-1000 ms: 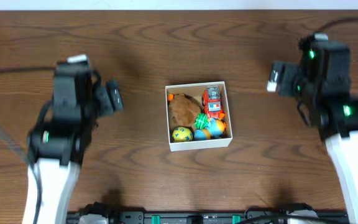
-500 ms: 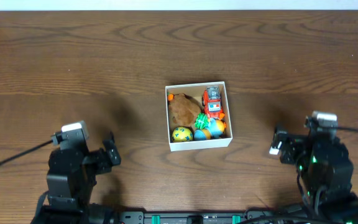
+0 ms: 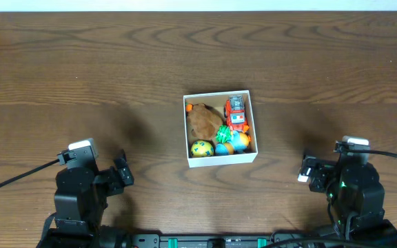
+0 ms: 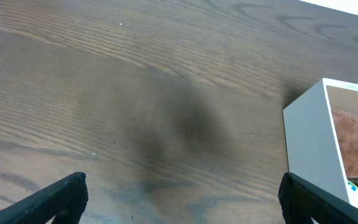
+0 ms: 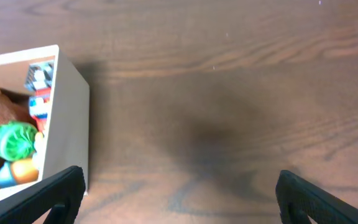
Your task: Pack container
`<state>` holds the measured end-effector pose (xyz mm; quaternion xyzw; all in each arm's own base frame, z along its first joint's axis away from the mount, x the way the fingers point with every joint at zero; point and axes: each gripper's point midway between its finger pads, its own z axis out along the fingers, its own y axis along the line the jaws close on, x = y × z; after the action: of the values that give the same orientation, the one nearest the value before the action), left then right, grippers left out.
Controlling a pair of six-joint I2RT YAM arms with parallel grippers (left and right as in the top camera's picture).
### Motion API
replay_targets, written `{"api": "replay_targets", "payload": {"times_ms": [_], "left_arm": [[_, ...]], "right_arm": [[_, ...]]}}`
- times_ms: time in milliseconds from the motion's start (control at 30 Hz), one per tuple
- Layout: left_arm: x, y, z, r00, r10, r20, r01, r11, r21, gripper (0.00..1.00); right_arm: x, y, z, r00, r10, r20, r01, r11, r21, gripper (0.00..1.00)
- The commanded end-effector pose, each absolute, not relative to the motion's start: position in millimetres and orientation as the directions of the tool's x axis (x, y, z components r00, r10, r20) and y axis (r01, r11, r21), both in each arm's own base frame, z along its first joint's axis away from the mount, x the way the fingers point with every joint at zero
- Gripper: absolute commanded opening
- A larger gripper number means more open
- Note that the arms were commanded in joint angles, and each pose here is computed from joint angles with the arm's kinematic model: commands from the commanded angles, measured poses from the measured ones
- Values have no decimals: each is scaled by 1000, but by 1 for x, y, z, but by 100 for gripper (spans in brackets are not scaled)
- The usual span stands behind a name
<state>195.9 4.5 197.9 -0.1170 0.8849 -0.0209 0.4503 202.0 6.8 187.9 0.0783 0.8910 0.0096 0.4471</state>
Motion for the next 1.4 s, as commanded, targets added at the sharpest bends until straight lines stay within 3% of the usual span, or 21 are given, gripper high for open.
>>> {"api": "replay_targets", "payload": {"times_ms": [0, 400, 667, 1100, 1200, 1367], "left_arm": [[196, 7, 196, -567, -229, -791, -205, 970, -134, 98], [196, 7, 196, -568, -229, -791, -205, 970, -134, 98], [196, 7, 196, -567, -229, -791, -205, 970, -134, 98], [196, 7, 196, -568, -229, -791, -205, 970, -134, 98], [196, 7, 196, -567, -229, -791, -205, 970, -134, 98], [196, 7, 196, -568, -229, -791, -205, 970, -134, 98]], "right_arm": [[198, 6, 181, -606, 149, -782, 139, 987, 80, 99], [187, 10, 176, -626, 146, -766, 108, 989, 100, 99], [199, 42, 198, -369, -16, -929, -197, 979, 62, 99], [236, 42, 210, 41, 41, -998, -198, 980, 32, 99], [240, 37, 208, 76, 45, -996, -168, 985, 32, 99], [245, 29, 180, 12, 42, -999, -117, 992, 41, 99]]}}
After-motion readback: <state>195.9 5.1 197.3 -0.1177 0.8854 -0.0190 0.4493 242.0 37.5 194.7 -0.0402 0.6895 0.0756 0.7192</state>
